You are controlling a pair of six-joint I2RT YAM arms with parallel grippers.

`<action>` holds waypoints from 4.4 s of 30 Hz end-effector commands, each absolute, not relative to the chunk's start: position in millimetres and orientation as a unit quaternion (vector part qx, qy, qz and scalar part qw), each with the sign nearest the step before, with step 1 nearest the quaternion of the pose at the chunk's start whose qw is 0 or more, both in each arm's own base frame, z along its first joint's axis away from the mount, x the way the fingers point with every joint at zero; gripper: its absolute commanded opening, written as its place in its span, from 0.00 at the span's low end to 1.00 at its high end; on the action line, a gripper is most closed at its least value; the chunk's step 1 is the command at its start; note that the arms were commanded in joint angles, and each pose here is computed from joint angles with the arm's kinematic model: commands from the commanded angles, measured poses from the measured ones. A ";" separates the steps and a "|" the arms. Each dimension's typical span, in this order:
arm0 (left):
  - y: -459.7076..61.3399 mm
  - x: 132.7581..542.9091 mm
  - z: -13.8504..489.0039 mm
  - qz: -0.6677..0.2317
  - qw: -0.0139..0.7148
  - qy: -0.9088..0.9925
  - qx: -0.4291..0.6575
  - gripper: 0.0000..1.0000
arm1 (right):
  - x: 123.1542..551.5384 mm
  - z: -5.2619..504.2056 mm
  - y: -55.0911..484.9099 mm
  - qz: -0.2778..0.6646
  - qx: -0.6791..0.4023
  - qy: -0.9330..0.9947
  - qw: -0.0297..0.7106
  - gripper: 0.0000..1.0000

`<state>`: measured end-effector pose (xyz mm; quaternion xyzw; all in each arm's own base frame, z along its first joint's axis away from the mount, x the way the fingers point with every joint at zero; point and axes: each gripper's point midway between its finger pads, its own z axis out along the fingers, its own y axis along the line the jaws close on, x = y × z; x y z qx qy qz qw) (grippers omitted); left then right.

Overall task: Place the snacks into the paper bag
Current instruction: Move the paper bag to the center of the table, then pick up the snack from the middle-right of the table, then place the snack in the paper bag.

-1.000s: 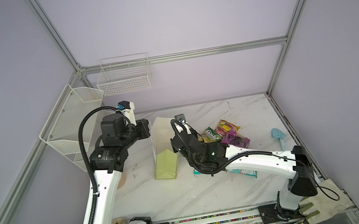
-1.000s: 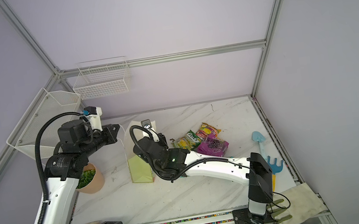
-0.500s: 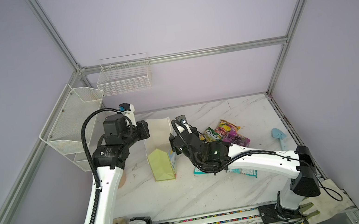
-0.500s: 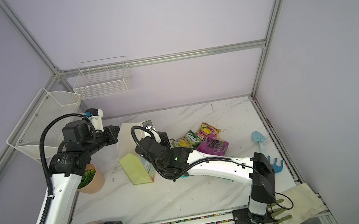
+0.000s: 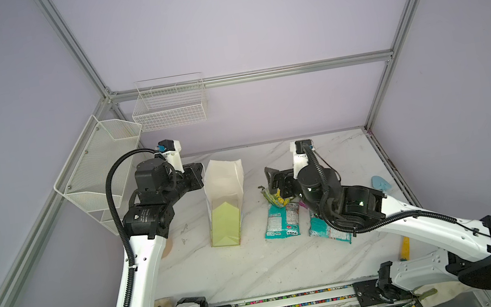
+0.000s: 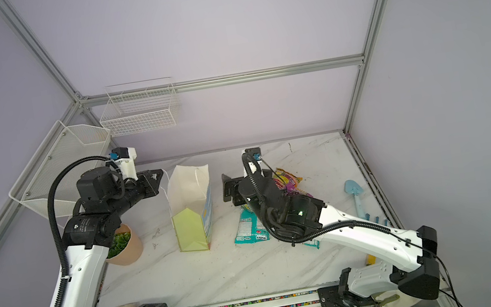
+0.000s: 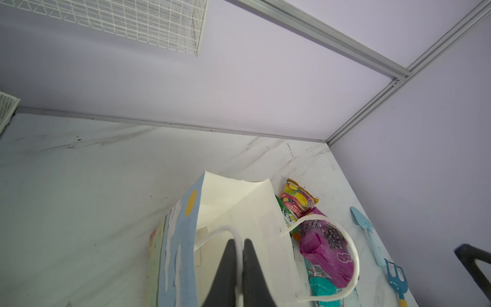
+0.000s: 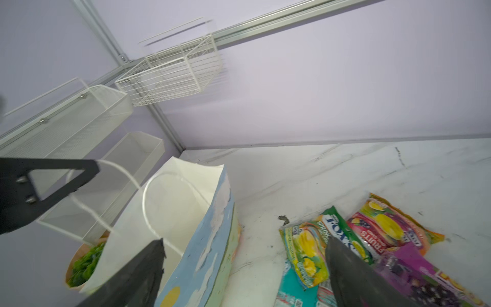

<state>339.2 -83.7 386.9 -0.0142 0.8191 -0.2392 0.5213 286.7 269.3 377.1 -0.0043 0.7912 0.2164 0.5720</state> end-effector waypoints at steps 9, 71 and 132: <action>-108.5 334.5 393.1 -0.322 0.509 0.798 0.011 0.06 | 333.1 233.2 240.3 0.051 -0.057 0.903 0.423 0.89; -119.3 319.7 391.9 -0.386 0.507 0.771 0.000 0.01 | 290.0 457.7 207.4 0.243 -0.013 0.792 0.560 0.00; -100.5 321.0 381.7 -0.368 0.536 0.757 -0.060 0.00 | 254.7 475.9 405.6 0.654 0.063 0.632 0.411 0.00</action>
